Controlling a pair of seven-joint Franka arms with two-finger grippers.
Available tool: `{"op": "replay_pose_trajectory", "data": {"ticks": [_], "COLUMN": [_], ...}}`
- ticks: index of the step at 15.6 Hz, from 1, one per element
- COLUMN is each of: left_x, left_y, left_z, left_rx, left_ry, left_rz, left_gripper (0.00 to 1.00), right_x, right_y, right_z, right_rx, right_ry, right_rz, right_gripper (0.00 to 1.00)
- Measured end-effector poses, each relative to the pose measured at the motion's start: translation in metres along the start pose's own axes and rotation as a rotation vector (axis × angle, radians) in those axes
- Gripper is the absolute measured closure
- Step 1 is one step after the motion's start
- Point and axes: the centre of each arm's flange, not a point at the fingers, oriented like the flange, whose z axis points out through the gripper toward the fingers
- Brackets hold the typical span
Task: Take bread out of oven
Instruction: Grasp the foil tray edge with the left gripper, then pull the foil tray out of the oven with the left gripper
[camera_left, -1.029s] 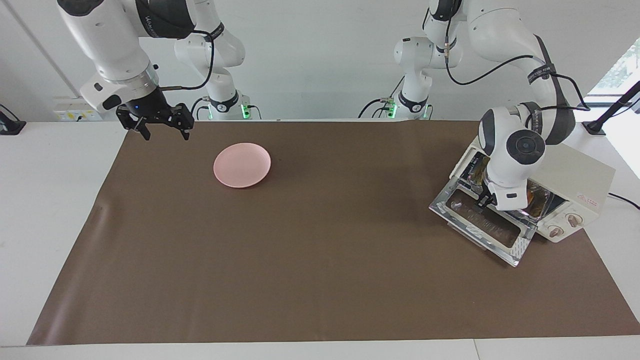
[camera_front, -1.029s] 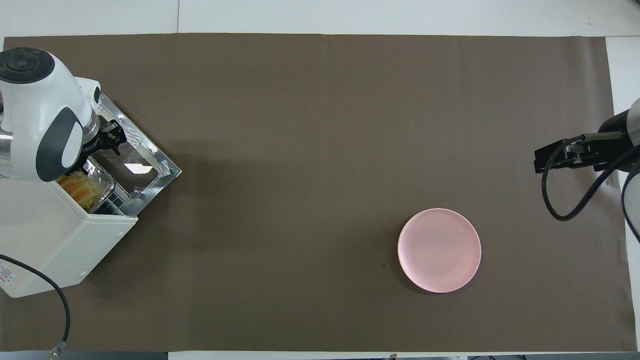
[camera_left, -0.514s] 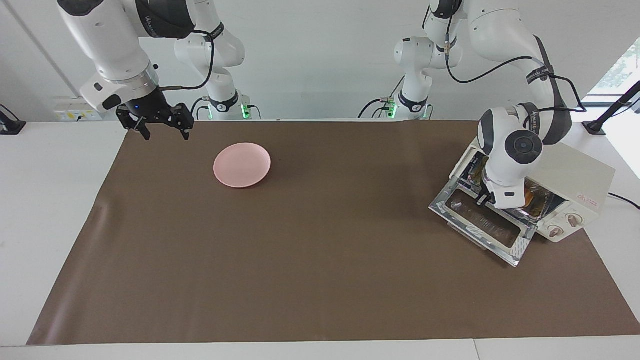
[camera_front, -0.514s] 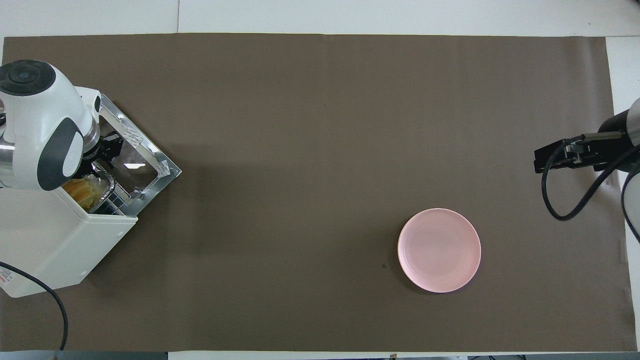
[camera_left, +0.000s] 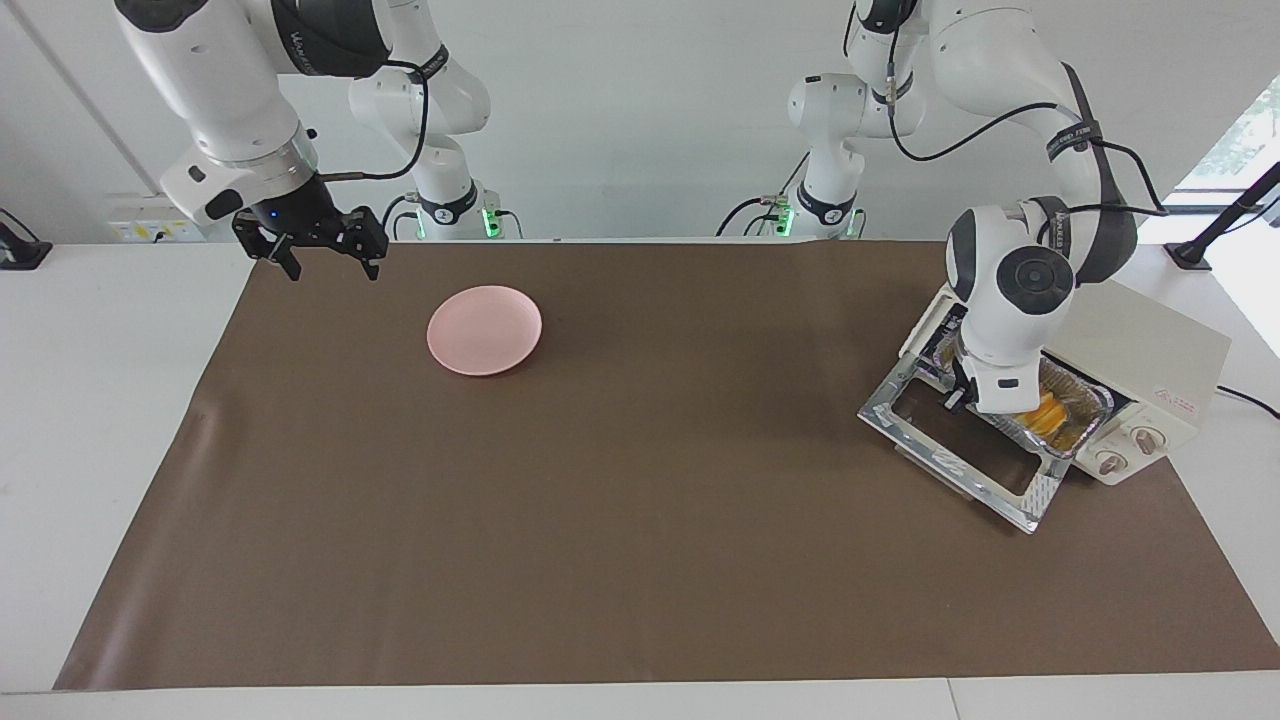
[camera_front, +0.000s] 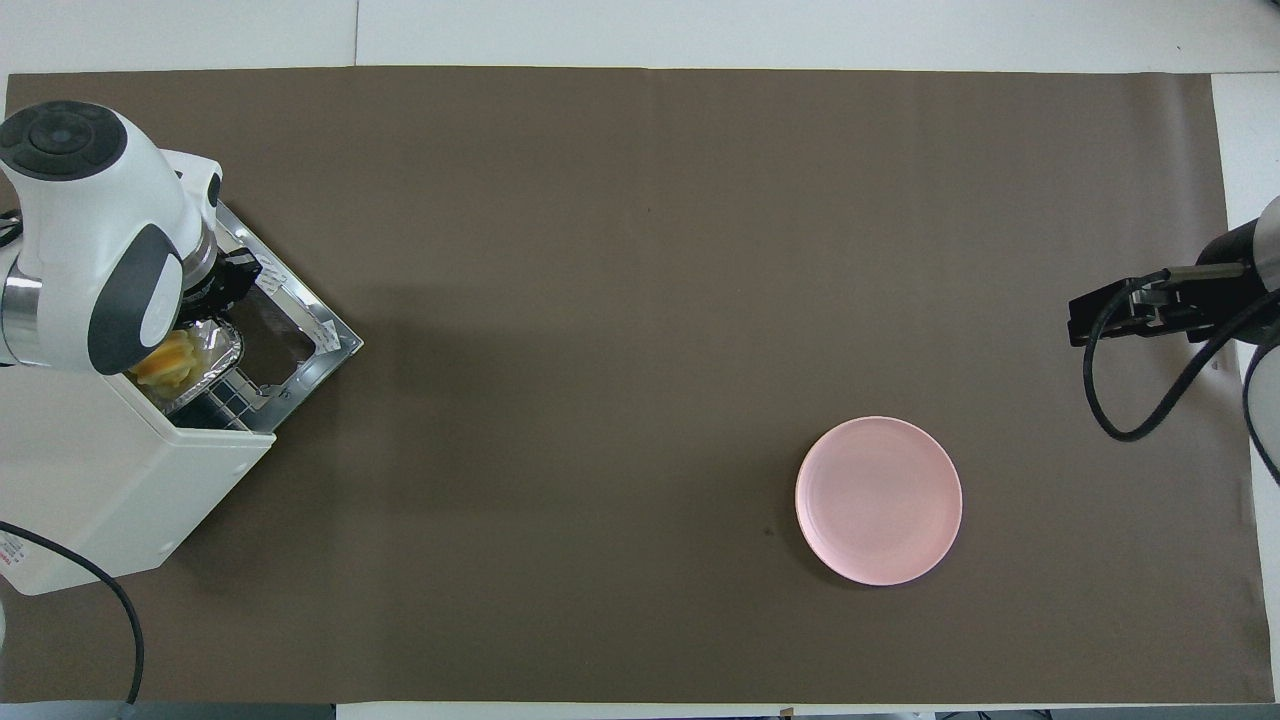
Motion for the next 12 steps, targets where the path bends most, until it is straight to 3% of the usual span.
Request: {"op": "replay_pose_trajectory", "data": {"ticks": [2, 6, 9, 12], "left_x": [-0.011, -0.036, -0.082, -0.15], "left_y": [0.028, 0.091, 0.138, 0.18], "left_z": [-0.027, -0.07, -0.087, -0.107], "left_rx": [-0.063, -0.235, -0.271, -0.282], "left_ry": [0.019, -0.03, -0.05, -0.044], "left_rz": [0.023, 0.035, 0.049, 0.124], "left_gripper": [0.98, 0.98, 0.98, 0.98], "right_x": [0.0, 0.0, 0.0, 0.0], "right_y": [0.0, 0.0, 0.0, 0.0], "right_z": [0.0, 0.0, 0.0, 0.0], "right_rx": [0.0, 0.0, 0.0, 0.0], "right_ry": [0.0, 0.0, 0.0, 0.0], "right_rz": [0.0, 0.0, 0.0, 0.0], "right_gripper": [0.0, 0.0, 0.0, 0.0]}}
